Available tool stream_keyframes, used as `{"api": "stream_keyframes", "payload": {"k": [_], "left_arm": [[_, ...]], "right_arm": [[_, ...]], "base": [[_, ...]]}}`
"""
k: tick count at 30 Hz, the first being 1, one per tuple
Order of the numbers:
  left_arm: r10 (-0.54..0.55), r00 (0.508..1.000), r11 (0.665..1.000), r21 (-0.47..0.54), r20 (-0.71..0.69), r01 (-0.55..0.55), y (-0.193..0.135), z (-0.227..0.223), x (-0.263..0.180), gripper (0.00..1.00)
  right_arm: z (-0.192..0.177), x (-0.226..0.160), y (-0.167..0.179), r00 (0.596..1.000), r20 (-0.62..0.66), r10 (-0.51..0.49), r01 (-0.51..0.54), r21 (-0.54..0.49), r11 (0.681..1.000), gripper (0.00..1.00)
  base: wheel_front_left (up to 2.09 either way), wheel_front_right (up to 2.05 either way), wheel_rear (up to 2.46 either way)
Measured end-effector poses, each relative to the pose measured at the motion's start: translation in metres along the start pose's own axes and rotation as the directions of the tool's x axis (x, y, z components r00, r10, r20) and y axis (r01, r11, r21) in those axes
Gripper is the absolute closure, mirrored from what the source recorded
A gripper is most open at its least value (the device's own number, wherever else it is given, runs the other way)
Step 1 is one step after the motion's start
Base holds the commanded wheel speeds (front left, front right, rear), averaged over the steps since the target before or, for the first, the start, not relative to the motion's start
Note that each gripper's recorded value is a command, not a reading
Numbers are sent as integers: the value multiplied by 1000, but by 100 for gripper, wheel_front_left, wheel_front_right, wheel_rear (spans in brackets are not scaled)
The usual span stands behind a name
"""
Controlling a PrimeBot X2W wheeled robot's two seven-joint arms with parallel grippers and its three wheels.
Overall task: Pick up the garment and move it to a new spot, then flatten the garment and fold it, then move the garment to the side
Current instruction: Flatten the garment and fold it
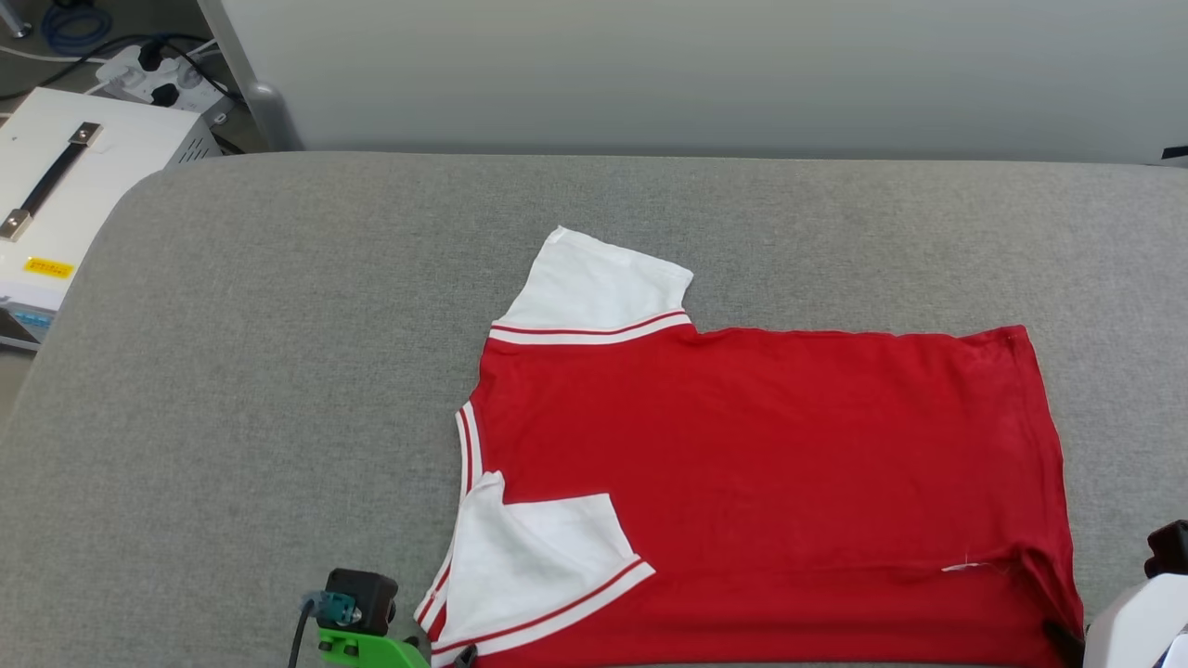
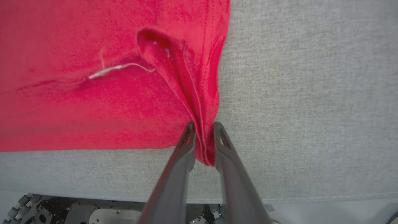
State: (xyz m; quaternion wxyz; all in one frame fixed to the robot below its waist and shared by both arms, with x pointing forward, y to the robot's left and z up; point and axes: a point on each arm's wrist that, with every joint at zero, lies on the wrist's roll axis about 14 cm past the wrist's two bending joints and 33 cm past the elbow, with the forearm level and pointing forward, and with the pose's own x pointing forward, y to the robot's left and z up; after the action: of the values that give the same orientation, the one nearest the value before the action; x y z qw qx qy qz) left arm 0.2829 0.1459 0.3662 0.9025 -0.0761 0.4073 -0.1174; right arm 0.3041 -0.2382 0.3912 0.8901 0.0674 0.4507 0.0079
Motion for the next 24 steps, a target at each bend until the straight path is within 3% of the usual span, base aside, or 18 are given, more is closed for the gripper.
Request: {"api": "stream_keyframes", "payload": {"k": [6, 10, 15, 20, 24], "left_arm": [[22, 991, 1000, 16, 133, -24, 3, 26, -5, 0], [-16, 948, 1000, 30, 317, 6, -7, 70, -16, 0], [-44, 798, 996, 85, 601, -9, -16, 133, -41, 0], [-62, 699, 996, 90, 712, -4, -28, 155, -49, 0], [-65, 631, 996, 85, 773, -1, -33, 178, -57, 0]], "right_arm": [[30, -10, 4, 987, 158, 21, -15, -37, 999, 0], [68, -24, 13, 941, 333, 59, -39, -65, 997, 0], [112, -52, 30, 820, 561, 114, -62, -110, 992, 0], [140, -79, 44, 669, 726, 157, -75, -145, 987, 0], [144, -86, 49, 609, 775, 170, -80, -153, 985, 0]], "base": [[0, 0, 0], [0, 0, 0], [0, 0, 0], [0, 0, 0], [0, 0, 0]]}}
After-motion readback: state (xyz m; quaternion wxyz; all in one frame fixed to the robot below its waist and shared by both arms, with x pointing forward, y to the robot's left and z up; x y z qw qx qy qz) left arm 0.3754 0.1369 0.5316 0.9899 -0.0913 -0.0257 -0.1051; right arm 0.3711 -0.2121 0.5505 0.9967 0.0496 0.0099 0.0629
